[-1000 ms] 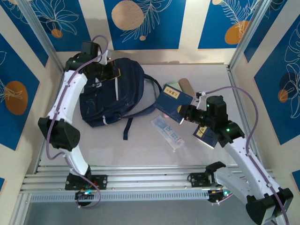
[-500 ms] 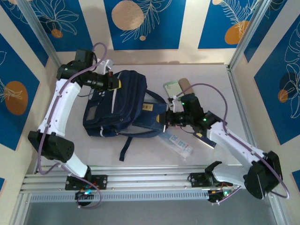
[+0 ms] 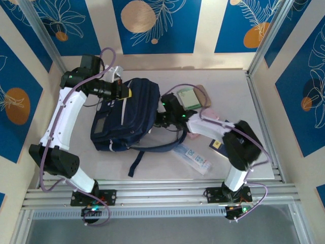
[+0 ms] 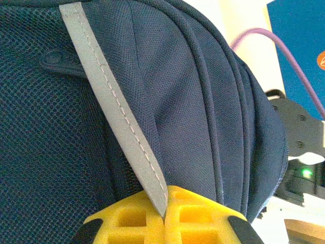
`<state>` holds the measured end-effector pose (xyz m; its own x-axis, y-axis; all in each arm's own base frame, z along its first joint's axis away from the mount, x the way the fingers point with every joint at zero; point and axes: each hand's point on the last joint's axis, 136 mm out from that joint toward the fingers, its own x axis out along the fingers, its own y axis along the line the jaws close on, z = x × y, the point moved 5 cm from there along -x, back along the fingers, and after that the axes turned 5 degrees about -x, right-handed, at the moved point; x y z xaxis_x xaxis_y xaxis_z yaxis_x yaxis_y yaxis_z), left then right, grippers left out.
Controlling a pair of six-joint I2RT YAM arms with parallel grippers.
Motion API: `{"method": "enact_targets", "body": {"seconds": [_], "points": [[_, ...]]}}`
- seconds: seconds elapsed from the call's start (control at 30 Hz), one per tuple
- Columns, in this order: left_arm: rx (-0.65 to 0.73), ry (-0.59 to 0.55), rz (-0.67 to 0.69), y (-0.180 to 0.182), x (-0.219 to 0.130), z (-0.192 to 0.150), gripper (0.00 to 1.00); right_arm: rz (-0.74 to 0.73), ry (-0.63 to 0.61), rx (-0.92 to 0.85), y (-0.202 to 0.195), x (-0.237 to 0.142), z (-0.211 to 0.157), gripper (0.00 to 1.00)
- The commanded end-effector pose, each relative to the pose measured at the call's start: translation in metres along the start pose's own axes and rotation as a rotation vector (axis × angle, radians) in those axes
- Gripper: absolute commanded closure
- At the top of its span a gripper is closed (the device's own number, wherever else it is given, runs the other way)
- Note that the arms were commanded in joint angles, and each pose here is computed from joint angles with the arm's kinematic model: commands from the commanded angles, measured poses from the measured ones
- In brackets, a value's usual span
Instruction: Pack the student bag
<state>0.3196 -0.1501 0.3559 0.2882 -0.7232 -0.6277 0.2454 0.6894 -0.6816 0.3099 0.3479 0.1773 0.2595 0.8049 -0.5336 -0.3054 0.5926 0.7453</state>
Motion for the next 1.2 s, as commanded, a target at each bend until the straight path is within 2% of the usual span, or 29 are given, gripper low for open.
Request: {"method": "enact_targets", "body": {"seconds": [0.0, 0.03, 0.1, 0.17, 0.3, 0.37, 0.67, 0.8, 0.97, 1.17], "points": [[0.143, -0.095, -0.135, -0.038, -0.024, 0.007, 1.0, 0.031, -0.015, 0.063, 0.017, 0.042, 0.014, 0.92], [0.143, -0.095, -0.133, -0.038, -0.024, 0.007, 1.0, 0.025, 0.003, 0.068, 0.018, 0.055, 0.013, 0.84], [0.137, -0.099, -0.116, -0.035, -0.023, 0.008, 1.0, -0.016, 0.03, 0.096, 0.016, 0.077, 0.014, 0.63], [0.132, -0.099, -0.103, -0.031, -0.022, 0.009, 1.0, -0.045, 0.037, 0.095, 0.016, 0.087, 0.015, 0.45], [0.121, -0.117, -0.074, -0.025, -0.025, 0.013, 1.0, -0.067, -0.049, 0.035, 0.02, 0.064, 0.022, 0.17], [0.117, -0.121, -0.058, -0.021, -0.026, 0.015, 1.0, -0.058, -0.068, -0.01, 0.022, 0.047, 0.024, 0.09], [0.05, -0.141, 0.019, 0.01, -0.021, 0.018, 1.0, -0.063, 0.0, -0.219, 0.032, -0.011, 0.01, 0.06], [0.028, -0.184, 0.14, 0.028, -0.029, 0.02, 1.0, -0.244, -0.038, -0.179, 0.009, -0.04, 0.011, 0.08], [-0.023, -0.256, 0.325, 0.057, -0.038, 0.022, 1.0, -0.377, -0.105, -0.012, -0.034, -0.095, 0.012, 0.1], [-0.096, -0.338, 0.45, 0.093, -0.038, 0.031, 1.0, -0.76, -0.193, 0.145, -0.094, -0.177, 0.004, 0.07]]}}
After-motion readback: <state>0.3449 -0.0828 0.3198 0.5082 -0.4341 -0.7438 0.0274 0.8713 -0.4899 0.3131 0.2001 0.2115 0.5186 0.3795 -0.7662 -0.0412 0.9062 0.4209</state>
